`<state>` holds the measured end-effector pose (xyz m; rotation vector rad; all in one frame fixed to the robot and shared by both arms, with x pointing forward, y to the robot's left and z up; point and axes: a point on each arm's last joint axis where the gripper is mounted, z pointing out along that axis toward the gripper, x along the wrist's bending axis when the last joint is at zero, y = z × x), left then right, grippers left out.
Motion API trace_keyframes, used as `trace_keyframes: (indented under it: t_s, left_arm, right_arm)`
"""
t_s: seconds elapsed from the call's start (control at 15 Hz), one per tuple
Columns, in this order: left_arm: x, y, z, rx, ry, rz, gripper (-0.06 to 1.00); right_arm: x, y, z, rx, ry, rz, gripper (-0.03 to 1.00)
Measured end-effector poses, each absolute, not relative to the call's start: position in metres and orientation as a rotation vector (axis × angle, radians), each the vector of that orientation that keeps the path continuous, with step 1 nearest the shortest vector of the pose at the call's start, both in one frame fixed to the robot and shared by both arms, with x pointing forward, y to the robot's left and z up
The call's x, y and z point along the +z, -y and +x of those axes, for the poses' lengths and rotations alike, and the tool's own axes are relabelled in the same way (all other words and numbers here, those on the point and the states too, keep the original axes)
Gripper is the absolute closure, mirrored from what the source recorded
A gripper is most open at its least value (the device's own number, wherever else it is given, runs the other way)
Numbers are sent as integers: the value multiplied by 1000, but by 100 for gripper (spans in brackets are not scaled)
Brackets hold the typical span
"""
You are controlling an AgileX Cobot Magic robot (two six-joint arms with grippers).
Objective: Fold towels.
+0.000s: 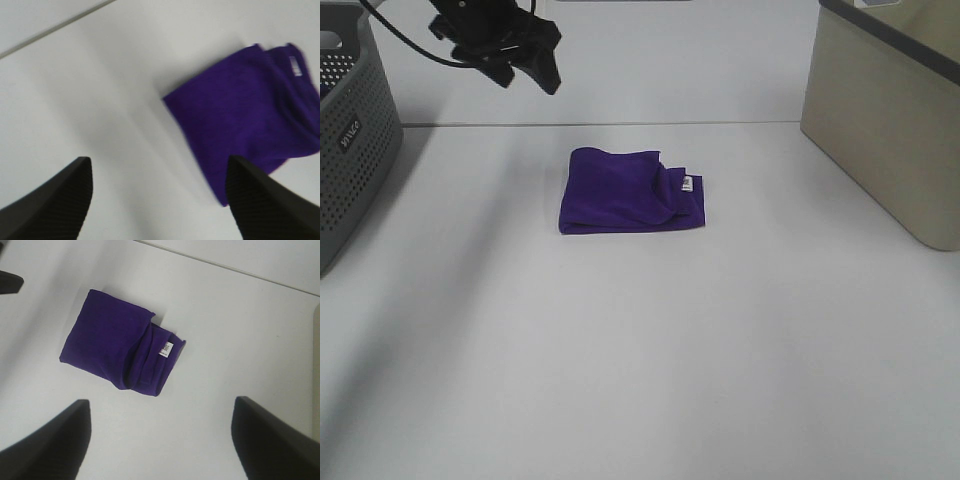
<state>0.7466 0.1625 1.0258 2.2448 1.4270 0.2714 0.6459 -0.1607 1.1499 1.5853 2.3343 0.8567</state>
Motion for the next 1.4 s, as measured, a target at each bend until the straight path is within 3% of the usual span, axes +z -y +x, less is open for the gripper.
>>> trace_keyframes:
  t_s: [0.2, 0.4, 0.47, 0.6, 0.8, 0.93, 1.13, 1.2, 1.4]
  left_arm:
    - [1052, -190, 745, 514, -1584, 2213, 15]
    - [1083, -244, 729, 515, -1710, 2109, 14]
    - [1098, -279, 705, 484, -1774, 2085, 14]
    - [1127, -308, 656, 454, -1794, 2055, 14]
    - [1174, -316, 562, 528, -1695, 2075, 14]
    - [1185, -312, 516, 565, -1658, 2077, 14]
    - [1183, -306, 428, 664, -1630, 1983, 14]
    - [1167, -302, 372, 746, -1601, 1895, 14]
    - [1141, -297, 310, 867, -1520, 1805, 14]
  right_arm:
    - [1149, 166, 648, 804, -2295, 1605, 20]
    - [1154, 202, 645, 770, -2201, 1704, 20]
    - [1159, 230, 623, 725, -2153, 1767, 20]
    - [1166, 252, 568, 683, -2123, 1821, 20]
    - [1180, 264, 457, 740, -2083, 1781, 20]
    - [1182, 270, 402, 804, -2029, 1746, 20]
    - [1177, 281, 297, 989, -1853, 1630, 20]
    - [1161, 287, 253, 1057, -1773, 1550, 20]
    - [1132, 292, 216, 1107, -1700, 1473, 20]
